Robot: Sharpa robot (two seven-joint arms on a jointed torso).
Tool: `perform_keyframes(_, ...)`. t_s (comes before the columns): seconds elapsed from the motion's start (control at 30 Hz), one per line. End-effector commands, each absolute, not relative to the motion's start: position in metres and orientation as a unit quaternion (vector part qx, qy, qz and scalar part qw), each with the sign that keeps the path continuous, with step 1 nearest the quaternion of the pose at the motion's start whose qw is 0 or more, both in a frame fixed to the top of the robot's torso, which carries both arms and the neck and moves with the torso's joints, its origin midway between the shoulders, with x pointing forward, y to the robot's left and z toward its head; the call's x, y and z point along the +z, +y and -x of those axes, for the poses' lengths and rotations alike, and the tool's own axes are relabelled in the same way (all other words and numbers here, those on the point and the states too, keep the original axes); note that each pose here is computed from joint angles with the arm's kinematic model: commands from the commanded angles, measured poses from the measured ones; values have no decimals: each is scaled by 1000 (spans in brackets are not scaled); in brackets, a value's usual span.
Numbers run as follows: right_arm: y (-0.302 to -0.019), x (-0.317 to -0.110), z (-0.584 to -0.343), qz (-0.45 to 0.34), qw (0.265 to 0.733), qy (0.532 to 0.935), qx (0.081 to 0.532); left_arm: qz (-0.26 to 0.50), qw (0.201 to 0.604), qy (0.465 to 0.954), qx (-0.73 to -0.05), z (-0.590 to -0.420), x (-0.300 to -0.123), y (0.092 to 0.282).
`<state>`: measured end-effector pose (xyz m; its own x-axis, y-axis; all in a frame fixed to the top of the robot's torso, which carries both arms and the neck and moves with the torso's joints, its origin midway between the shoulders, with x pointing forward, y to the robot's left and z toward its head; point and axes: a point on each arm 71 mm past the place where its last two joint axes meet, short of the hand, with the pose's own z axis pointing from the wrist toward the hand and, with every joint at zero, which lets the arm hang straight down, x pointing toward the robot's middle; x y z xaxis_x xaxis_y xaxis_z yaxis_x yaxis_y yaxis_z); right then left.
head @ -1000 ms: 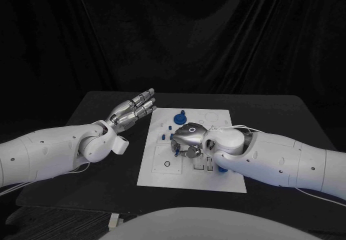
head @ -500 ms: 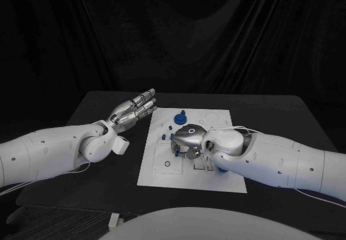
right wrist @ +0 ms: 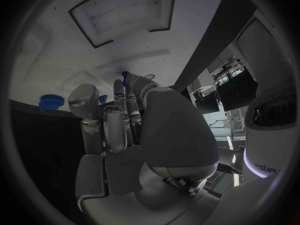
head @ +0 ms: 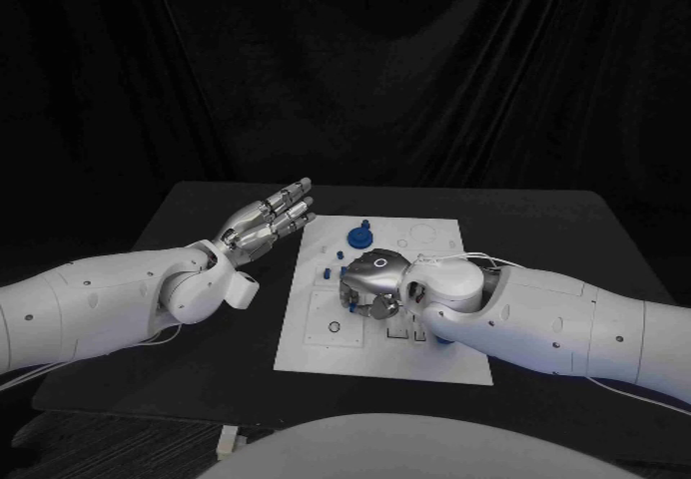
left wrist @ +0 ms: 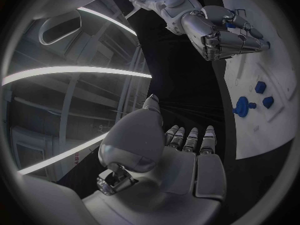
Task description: Assemble the parts on the task board
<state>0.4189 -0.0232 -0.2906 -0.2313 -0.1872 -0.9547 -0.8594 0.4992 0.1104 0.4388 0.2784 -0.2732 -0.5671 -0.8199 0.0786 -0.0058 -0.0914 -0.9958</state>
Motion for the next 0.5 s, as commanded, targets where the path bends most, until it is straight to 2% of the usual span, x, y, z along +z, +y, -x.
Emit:
perform_keyframes(0.03,-22,-292,-417,371,496,711,333,337,315,573,-678,-438,-269,277)
perform_keyframes(0.5,-20,-294,-417,373,489,719,325,337,308,576,-678,-438,-270,276)
